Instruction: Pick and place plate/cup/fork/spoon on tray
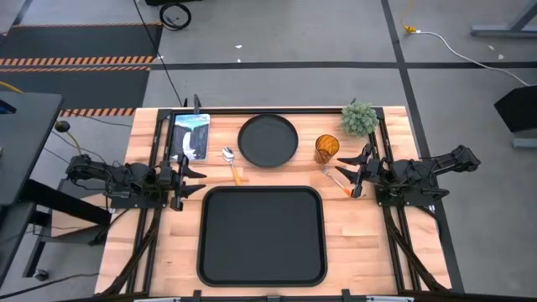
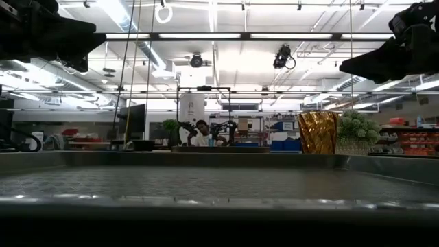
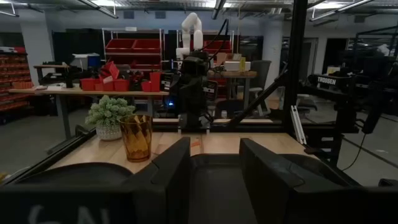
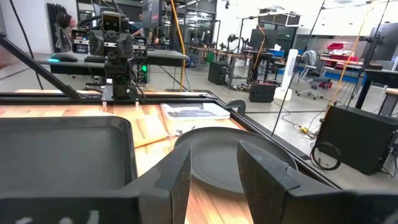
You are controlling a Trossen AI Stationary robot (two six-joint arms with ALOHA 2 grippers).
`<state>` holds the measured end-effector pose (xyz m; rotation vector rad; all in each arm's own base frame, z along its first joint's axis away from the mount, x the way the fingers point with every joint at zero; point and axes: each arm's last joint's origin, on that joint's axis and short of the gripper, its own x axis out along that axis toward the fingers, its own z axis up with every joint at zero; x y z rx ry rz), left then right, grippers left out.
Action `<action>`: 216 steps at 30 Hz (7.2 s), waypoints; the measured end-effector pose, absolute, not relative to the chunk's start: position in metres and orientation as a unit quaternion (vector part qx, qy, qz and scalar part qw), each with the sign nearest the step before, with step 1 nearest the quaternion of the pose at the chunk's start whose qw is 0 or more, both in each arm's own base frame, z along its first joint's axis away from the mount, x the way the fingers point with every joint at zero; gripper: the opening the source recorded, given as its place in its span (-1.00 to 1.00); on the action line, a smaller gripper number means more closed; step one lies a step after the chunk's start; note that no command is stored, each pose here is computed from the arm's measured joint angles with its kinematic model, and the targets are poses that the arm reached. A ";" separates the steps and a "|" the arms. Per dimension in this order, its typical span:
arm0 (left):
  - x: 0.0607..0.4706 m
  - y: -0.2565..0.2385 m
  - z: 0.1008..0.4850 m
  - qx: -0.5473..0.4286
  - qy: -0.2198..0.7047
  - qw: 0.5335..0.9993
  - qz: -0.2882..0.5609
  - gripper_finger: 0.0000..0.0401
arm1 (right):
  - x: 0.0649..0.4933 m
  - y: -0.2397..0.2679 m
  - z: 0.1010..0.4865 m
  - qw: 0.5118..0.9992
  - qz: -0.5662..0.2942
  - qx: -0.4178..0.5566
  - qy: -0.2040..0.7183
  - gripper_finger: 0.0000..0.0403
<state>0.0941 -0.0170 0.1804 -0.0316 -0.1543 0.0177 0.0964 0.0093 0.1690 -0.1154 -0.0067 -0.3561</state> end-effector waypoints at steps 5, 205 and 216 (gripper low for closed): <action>0.094 -0.017 0.181 -0.016 -0.077 0.997 0.009 -0.26 | 0.096 0.009 0.169 0.983 -0.177 -0.057 -0.003 -0.32; 0.483 0.101 0.305 0.099 0.411 0.905 -0.055 -0.93 | 0.096 0.009 0.173 0.983 -0.177 -0.049 -0.022 -0.32; 0.465 0.021 0.303 0.036 0.511 0.850 -0.122 -0.93 | 0.096 0.009 0.174 0.982 -0.179 -0.045 -0.029 -0.32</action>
